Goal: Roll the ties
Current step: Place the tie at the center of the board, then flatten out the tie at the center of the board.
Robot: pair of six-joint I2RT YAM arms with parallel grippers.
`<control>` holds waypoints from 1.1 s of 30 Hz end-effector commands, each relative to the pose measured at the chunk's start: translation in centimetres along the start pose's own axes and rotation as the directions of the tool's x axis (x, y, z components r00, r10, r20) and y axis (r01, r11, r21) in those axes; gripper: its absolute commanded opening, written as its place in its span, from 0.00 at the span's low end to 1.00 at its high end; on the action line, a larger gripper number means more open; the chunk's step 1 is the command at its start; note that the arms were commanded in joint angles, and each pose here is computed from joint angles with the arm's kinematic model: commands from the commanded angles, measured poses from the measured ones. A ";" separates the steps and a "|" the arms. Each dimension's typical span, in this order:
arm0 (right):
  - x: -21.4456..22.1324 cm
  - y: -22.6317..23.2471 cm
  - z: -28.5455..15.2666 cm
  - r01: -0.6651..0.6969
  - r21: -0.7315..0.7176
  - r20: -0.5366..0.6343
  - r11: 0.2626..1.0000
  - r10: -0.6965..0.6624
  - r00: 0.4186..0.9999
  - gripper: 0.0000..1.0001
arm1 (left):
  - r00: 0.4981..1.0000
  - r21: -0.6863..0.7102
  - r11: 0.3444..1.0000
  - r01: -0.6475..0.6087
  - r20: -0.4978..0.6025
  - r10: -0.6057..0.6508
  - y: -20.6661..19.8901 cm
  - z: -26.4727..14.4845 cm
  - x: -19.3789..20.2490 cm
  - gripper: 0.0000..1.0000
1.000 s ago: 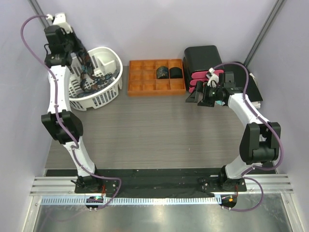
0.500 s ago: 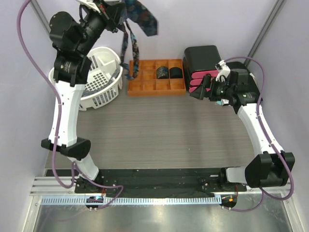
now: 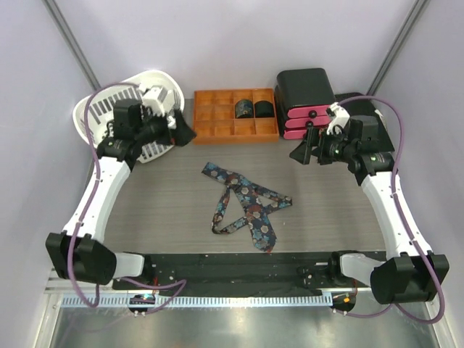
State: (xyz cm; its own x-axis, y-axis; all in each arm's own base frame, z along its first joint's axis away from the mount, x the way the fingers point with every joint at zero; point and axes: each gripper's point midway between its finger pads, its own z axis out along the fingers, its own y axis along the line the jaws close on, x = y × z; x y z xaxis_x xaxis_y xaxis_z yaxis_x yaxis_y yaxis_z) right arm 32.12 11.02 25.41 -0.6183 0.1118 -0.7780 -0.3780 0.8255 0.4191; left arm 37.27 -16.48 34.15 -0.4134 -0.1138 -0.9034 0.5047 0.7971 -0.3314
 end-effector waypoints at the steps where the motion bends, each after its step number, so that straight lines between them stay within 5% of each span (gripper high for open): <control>1: 3.0 1.0 -1.3 0.086 -0.070 -0.062 0.994 -0.090 0.994 1.00 | 0.969 0.050 0.992 -0.119 -0.213 0.127 3.9 -4.3 7.8 1.00; 4: 5.3 1.0 -0.6 0.100 -0.135 -0.118 0.986 -0.117 0.986 1.00 | 0.931 0.160 0.959 -0.236 -0.245 0.270 3.0 -5.6 10.4 1.00; 16: 11.4 7.2 9.2 0.182 -0.358 -0.351 0.916 -0.312 0.883 0.68 | 0.936 0.106 0.988 -0.111 -0.322 0.140 3.7 -6.1 15.6 0.96; 33: 15.7 7.3 18.5 0.329 -0.379 -0.432 0.865 -0.481 0.763 0.66 | 0.936 0.073 0.990 -0.120 -0.324 0.138 3.9 -6.8 16.0 0.96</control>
State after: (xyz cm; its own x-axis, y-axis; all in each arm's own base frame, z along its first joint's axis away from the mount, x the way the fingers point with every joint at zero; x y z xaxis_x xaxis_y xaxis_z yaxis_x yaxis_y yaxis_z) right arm 30.71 28.06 7.66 -0.6591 -0.5143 -0.5487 -0.7419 0.5642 0.3622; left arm 27.26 -11.22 19.62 -0.5903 0.2012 -0.7817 0.5999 0.7573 -0.2581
